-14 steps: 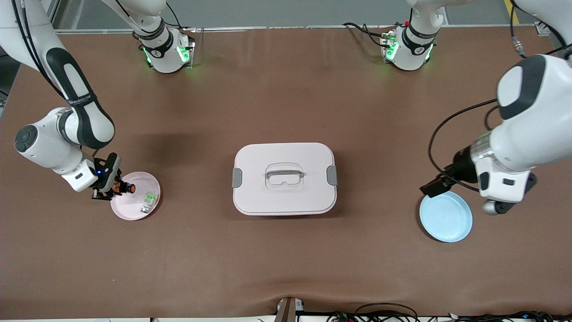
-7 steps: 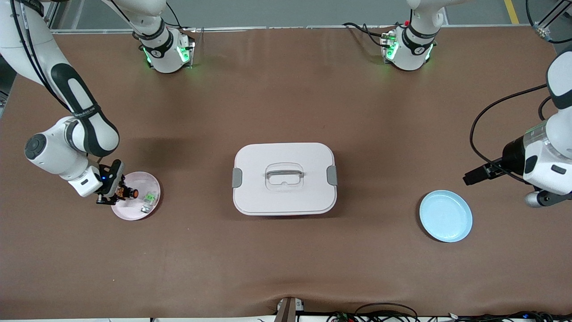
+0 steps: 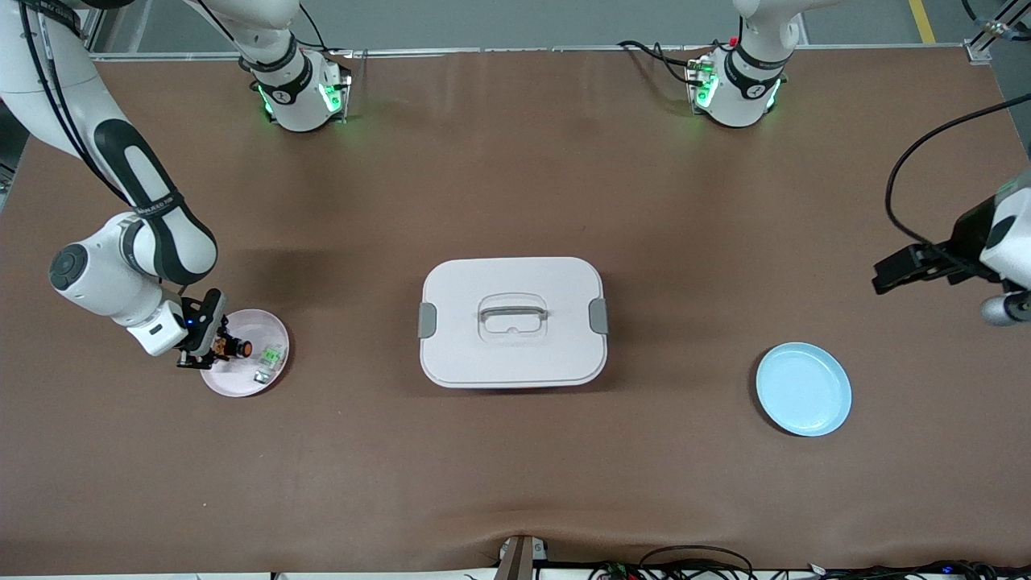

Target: Transfer orange switch to right arm and place

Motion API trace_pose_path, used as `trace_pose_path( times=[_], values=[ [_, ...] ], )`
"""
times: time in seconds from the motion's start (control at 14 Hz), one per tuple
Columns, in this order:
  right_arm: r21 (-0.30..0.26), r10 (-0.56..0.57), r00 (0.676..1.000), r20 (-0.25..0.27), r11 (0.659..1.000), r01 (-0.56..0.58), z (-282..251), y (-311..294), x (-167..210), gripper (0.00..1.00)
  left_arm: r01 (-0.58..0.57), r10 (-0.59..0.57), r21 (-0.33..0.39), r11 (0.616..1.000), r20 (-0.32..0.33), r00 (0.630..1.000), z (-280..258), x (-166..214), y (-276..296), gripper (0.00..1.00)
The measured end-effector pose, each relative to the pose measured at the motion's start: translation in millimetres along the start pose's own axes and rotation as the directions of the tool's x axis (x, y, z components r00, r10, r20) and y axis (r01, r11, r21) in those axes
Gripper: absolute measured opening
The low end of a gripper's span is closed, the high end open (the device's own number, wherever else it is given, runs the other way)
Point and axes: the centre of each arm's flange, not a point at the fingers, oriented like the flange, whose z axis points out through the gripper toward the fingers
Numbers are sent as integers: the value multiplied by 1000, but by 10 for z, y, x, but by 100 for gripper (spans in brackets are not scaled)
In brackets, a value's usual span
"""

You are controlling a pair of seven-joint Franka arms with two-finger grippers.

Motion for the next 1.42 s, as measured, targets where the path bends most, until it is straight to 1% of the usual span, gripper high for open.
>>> trace_pose_path(
  times=[0.14,0.21,0.36,0.43,0.5,0.57,0.64,0.85,1.07,1.21,1.35,1.42],
  values=[
    [0,7,1000,-1,1000,-7,0,1,-5,42,-18,18,11,1000,10,1000,-117,-92,-99,100],
    [1,17,1000,-1,1000,-17,5,-2,-22,49,-17,17,15,1000,9,1000,-173,-130,-126,100],
    [2,39,999,-1,999,-39,15,-5,-104,67,-15,15,20,1000,4,1000,-259,-191,-129,100],
    [5,46,999,-1,999,-46,27,-14,-147,78,-17,16,23,1000,8,1000,-290,-222,-129,100],
    [8,51,999,-2,999,-51,43,-22,-174,86,-23,22,27,999,15,1000,-313,-253,-131,100],
    [13,52,999,-3,999,-52,58,-27,-180,98,-32,32,29,999,22,999,-328,-280,-131,100],
    [25,52,999,-6,998,-52,63,-26,-175,100,-38,37,33,999,27,999,-341,-312,-125,100],
    [101,52,998,-29,994,-49,-51,102,-147,100,-36,34,54,998,34,999,-342,-496,-93,100],
    [176,91,995,-44,981,-82,-463,376,-99,100,-30,28,56,998,42,999,-336,-783,-73,100],
    [206,111,993,-48,974,-99,-838,571,-52,100,-29,27,50,998,42,999,-353,-922,-74,100],
    [233,149,988,-39,963,-136,-1199,745,-9,100,-33,32,42,999,43,999,-357,-983,-42,100],
    [246,190,982,-10,952,-182,-1365,814,10,100,-36,34,40,999,44,998,-351,-994,-28,100]
  ],
)
